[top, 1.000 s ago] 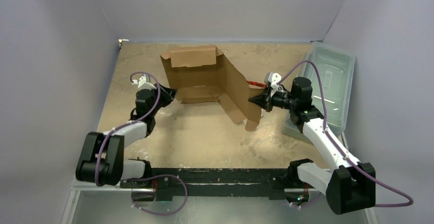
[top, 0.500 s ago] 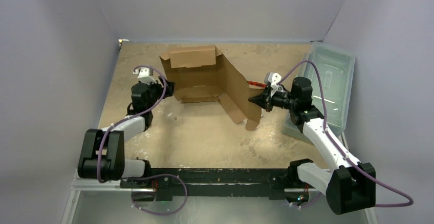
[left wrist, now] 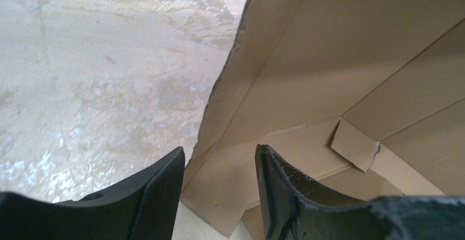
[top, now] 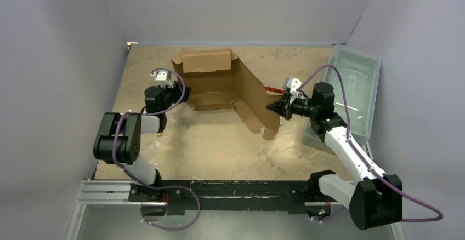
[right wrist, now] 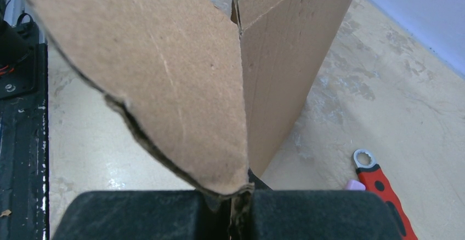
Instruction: Fold the paper box
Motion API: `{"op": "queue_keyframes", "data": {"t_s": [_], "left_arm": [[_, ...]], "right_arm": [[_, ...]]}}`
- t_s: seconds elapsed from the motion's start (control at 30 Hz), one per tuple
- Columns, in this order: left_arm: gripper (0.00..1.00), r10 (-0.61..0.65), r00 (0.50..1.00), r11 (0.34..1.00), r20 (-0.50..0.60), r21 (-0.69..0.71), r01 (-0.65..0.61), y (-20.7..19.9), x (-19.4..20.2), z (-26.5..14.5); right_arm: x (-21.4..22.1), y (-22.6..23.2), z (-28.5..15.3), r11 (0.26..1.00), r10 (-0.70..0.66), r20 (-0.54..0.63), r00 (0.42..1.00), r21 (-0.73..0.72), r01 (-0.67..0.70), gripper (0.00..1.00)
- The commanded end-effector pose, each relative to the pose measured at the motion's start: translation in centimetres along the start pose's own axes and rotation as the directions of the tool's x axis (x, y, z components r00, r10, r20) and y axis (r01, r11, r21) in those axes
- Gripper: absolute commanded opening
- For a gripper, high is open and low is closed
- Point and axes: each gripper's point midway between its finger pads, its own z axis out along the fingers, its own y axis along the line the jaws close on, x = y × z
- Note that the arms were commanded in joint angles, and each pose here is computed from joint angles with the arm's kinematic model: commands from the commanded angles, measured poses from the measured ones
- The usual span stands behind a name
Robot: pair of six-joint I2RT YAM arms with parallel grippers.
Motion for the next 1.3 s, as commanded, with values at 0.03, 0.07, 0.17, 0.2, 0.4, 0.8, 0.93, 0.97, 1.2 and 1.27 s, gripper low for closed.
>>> {"op": "queue_keyframes", "data": {"t_s": [0.03,0.07,0.17,0.2,0.4,0.8,0.93,0.97,1.2,1.27], "left_arm": [[0.43,0.015,0.994,0.993,0.112,0.118,-0.029,-1.6,-3.3,1.6],[0.37,0.010,0.994,0.992,0.110,0.128,-0.024,-1.6,-3.2,1.7],[0.13,-0.017,0.994,0.986,0.112,0.167,-0.002,-2.3,-3.2,1.6],[0.07,-0.027,0.992,0.984,0.119,0.177,0.006,-2.5,-3.4,1.5],[0.00,-0.080,0.985,0.981,0.154,0.185,0.051,-3.9,-6.0,0.0],[0.00,-0.128,0.991,0.975,0.043,0.187,0.118,-7.8,-0.9,-2.3],[0.00,-0.182,0.983,0.966,0.036,0.191,0.172,-8.0,0.6,-3.0],[0.00,-0.187,0.982,0.965,0.034,0.192,0.177,-8.2,0.7,-3.0],[0.14,-0.200,0.979,0.964,0.029,0.186,0.191,-9.0,0.1,-3.3],[0.21,-0.196,0.980,0.964,0.028,0.188,0.188,-9.2,-0.6,-3.7]], "right_arm": [[-2.0,-0.6,0.0,0.999,-0.053,0.027,0.998,0.007,0.053,0.00],[-2.0,-0.6,0.0,0.999,-0.053,0.027,0.998,0.008,0.053,0.00],[-2.0,-0.6,0.0,0.999,-0.052,0.026,0.998,0.007,0.052,0.00],[-1.9,-0.6,0.1,0.999,-0.050,0.024,0.998,0.006,0.050,0.00],[-1.6,-0.5,0.2,0.999,-0.051,0.017,0.999,-0.005,0.051,0.00],[-1.5,0.3,0.5,0.997,-0.055,0.010,0.998,-0.048,0.056,0.00],[-1.5,0.4,0.5,0.998,-0.043,0.015,0.999,-0.050,0.044,0.00],[-1.4,0.4,0.6,0.998,-0.039,0.013,0.999,-0.051,0.040,0.00],[-1.2,0.2,0.7,0.998,-0.023,0.009,1.000,-0.050,0.024,0.00],[-1.2,-0.1,0.7,0.999,-0.027,0.007,1.000,-0.032,0.027,0.00]]}}
